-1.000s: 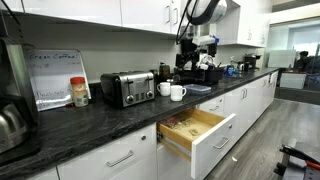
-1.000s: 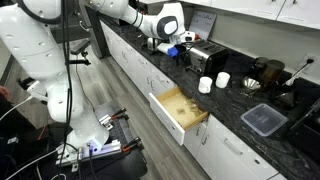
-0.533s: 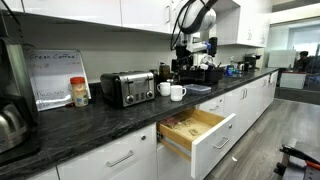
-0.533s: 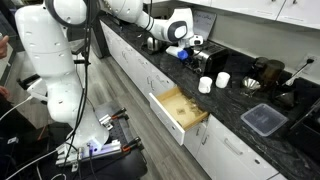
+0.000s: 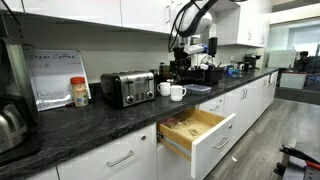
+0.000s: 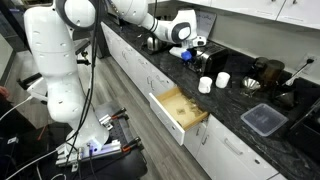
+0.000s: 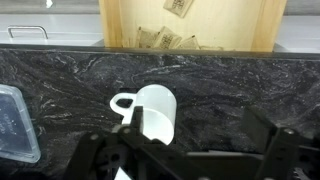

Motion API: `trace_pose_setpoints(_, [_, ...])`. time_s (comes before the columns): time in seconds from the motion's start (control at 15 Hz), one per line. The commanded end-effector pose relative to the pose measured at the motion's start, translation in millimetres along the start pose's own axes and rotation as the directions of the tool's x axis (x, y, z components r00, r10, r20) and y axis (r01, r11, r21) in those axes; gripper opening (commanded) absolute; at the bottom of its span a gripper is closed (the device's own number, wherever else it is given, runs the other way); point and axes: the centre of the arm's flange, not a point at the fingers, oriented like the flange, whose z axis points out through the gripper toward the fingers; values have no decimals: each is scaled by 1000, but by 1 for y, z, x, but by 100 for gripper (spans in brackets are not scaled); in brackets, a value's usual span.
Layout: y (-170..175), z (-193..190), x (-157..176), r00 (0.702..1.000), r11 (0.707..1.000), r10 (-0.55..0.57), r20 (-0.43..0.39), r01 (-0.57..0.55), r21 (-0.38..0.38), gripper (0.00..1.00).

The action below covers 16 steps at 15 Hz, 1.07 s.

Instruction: Remove one white mug from the countertop and place it inside the open drawer then close the drawer

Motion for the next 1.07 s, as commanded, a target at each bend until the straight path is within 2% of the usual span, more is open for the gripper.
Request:
trace_pose_setpoints(0.0, [0,0,0,1000,1000,0,0,0,0,100])
trace_pose_setpoints(0.33, [12,12,15,999,1000,-16,-46,16,-2,100])
trace_pose_setpoints(1.0, [32,71,53,994,997,-63,-85,66,29,100])
